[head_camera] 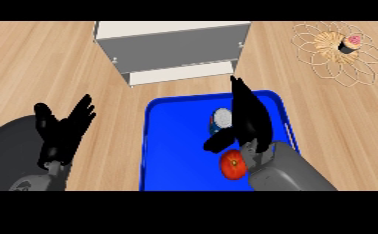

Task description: Pick the can from the tray and place it in the tiered shelf

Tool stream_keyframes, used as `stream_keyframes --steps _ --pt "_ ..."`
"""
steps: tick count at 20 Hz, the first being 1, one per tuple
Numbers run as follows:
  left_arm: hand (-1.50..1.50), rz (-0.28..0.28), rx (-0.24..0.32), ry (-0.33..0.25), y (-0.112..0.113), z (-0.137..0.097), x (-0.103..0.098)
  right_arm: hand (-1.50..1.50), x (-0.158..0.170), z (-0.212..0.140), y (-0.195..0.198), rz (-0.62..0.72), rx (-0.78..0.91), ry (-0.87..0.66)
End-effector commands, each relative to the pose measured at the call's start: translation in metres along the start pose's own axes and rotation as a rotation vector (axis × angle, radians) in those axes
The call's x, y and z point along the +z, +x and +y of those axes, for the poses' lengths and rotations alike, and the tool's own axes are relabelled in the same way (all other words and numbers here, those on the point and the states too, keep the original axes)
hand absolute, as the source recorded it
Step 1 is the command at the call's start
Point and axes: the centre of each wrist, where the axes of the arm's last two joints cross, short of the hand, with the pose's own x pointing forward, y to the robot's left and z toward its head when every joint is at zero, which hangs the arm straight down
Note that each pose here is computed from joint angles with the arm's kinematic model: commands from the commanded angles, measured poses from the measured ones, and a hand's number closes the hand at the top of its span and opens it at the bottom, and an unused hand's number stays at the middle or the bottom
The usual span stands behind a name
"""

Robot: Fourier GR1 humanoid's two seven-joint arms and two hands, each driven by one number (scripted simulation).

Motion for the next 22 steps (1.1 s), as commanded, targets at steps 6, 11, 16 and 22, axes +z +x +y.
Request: stream_keyframes --steps 6,11,16,22 --pt "0.0 0.027 -0.015 -0.014 -0.018 -0.007 0.003 -1.5 -0.021 0.021 0.008 0.228 0.037 -0.042" --pt "0.0 0.021 -0.012 -0.005 -0.003 -0.006 0.005 -1.5 -0.015 0.04 -0.031 0.213 0.08 -0.087" --pt "0.0 0.037 -0.003 -0.021 -0.033 -0.024 -0.006 -1.5 -0.035 0.039 -0.014 0.18 0.034 -0.082" --pt "0.0 0.027 -0.003 0.007 -0.002 0.007 -0.007 -1.5 -0.055 0.047 -0.015 0.163 0.043 -0.07"
